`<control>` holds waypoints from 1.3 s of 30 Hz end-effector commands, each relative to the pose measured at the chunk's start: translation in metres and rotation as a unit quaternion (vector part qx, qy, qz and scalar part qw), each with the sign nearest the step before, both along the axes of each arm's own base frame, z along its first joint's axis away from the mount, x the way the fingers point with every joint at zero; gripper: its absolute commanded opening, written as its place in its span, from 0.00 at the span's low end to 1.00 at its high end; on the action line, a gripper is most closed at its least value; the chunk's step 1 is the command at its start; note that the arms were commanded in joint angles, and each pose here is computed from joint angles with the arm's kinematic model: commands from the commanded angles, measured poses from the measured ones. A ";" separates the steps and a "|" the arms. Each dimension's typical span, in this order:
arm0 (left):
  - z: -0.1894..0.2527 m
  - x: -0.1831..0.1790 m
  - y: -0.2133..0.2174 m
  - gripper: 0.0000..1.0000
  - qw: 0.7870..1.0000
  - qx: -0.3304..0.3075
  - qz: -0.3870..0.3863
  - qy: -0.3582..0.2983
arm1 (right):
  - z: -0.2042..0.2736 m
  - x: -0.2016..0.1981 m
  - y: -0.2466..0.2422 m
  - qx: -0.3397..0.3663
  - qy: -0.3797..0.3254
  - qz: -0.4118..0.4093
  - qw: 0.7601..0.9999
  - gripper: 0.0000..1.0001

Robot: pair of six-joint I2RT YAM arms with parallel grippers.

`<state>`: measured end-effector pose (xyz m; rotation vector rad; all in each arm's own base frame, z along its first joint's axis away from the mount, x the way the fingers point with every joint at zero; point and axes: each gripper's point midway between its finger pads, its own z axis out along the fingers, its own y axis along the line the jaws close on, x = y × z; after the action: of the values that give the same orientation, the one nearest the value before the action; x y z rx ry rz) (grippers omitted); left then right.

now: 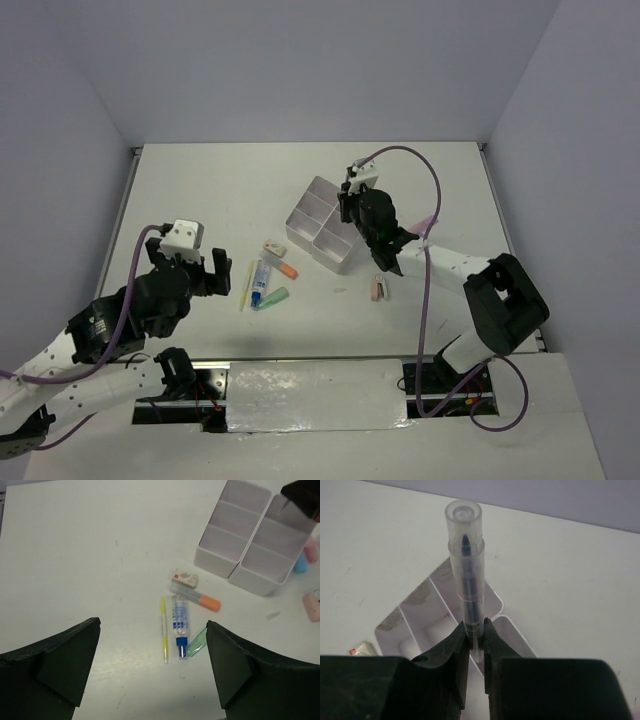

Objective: Sort the stationery into containers
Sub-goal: Place the pen in the storage box.

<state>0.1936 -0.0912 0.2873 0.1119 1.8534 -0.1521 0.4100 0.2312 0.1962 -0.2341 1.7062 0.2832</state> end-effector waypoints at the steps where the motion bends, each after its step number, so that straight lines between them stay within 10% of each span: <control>1: 0.013 -0.002 0.009 0.99 0.999 -0.041 0.016 -0.023 | 0.033 0.017 -0.004 0.035 -0.043 -0.028 0.998 0.00; 13: 0.013 -0.003 0.011 0.99 0.998 -0.059 0.012 -0.030 | 0.008 0.021 -0.014 0.023 -0.024 -0.048 0.998 0.08; 30: 0.007 0.001 0.008 0.99 0.999 -0.046 0.017 -0.013 | 0.003 -0.014 -0.028 0.062 -0.028 -0.036 0.997 0.60; 39: -0.086 0.031 -0.029 0.99 0.981 -0.018 0.082 0.175 | 0.083 -0.071 -0.026 0.128 -0.052 0.013 0.990 0.67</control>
<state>0.2157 -0.1053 0.2445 -0.0175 2.0249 -0.0940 0.3546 0.2039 0.2456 -0.1126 1.5841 0.4261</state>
